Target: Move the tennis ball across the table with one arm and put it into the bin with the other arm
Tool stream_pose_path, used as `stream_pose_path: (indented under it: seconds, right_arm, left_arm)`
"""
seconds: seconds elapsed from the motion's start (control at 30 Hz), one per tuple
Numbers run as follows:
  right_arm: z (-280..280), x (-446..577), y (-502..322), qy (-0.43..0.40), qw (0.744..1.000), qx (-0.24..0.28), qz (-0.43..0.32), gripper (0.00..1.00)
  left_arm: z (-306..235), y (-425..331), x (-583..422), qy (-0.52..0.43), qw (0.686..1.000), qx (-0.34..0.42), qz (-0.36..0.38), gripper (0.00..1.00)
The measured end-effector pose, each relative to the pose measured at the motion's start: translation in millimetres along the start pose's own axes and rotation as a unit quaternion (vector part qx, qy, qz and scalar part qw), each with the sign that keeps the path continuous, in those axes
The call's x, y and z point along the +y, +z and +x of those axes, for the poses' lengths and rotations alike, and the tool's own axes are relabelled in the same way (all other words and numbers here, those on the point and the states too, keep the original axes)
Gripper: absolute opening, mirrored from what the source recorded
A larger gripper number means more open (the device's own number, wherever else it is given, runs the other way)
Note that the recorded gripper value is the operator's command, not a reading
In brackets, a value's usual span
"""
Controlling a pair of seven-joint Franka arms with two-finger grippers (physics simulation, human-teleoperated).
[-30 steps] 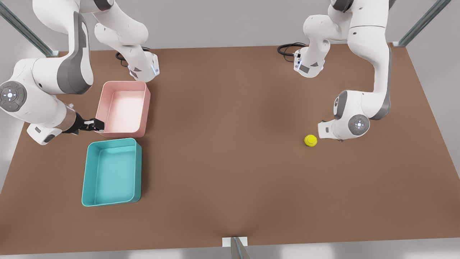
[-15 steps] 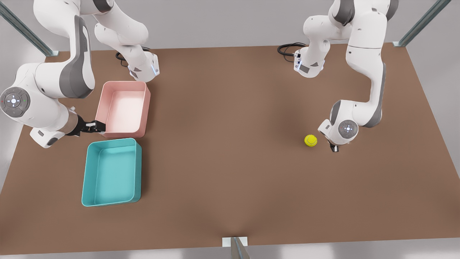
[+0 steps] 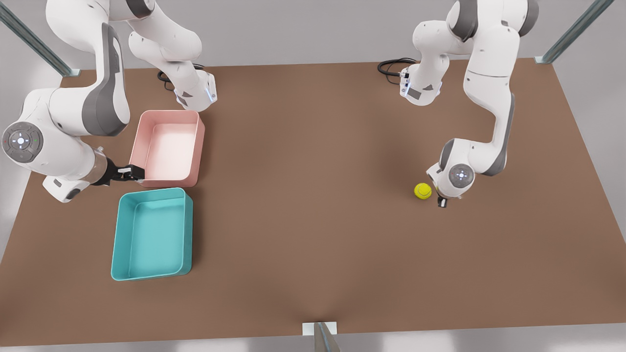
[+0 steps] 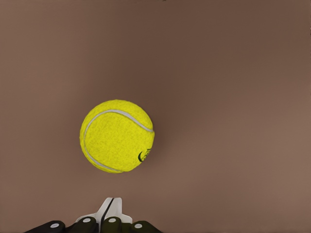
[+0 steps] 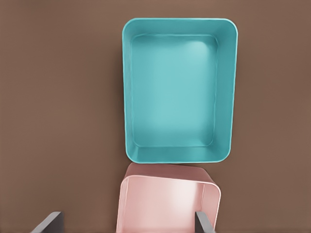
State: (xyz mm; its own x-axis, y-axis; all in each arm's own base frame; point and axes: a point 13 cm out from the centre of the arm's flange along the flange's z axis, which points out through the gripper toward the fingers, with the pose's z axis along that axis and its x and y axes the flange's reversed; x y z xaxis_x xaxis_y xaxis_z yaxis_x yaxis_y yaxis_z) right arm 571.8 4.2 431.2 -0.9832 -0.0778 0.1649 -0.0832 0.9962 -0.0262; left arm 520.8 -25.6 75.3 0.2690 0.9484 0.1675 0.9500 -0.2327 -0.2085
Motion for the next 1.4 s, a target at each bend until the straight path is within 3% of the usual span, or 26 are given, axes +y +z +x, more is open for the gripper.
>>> stream_pose_path:
  seconds: [0.73,0.83,0.97,1.07,1.17,1.3,1.4]
  right_arm:
    - [0,-12,5,0.001,1.0,0.005,-0.002,1.0]
    - [0,-12,7,0.0,1.0,0.007,-0.001,1.0]
    - [0,-14,8,-0.001,1.0,0.007,0.0,1.0]
    - [0,-14,8,-0.001,1.0,0.008,-0.001,1.0]
    - [0,-15,8,-0.002,1.0,0.008,-0.001,1.0]
    - [0,-16,8,-0.004,1.0,0.008,-0.001,1.0]
    - [0,-16,8,-0.005,1.0,0.008,-0.001,1.0]
  left_arm:
    - [-13,27,-7,-0.026,1.0,-0.007,-0.002,0.21]
    - [-54,21,3,-0.015,1.0,-0.006,-0.011,0.21]
    - [-166,2,18,-0.018,0.998,-0.036,-0.038,0.21]
    - [-182,-20,24,-0.072,0.994,-0.064,-0.052,0.21]
    - [-139,-65,38,-0.154,0.982,-0.087,-0.071,0.21]
    - [37,-214,72,-0.317,0.934,-0.111,-0.124,0.21]
    - [94,-279,63,-0.365,0.918,-0.101,-0.121,0.21]
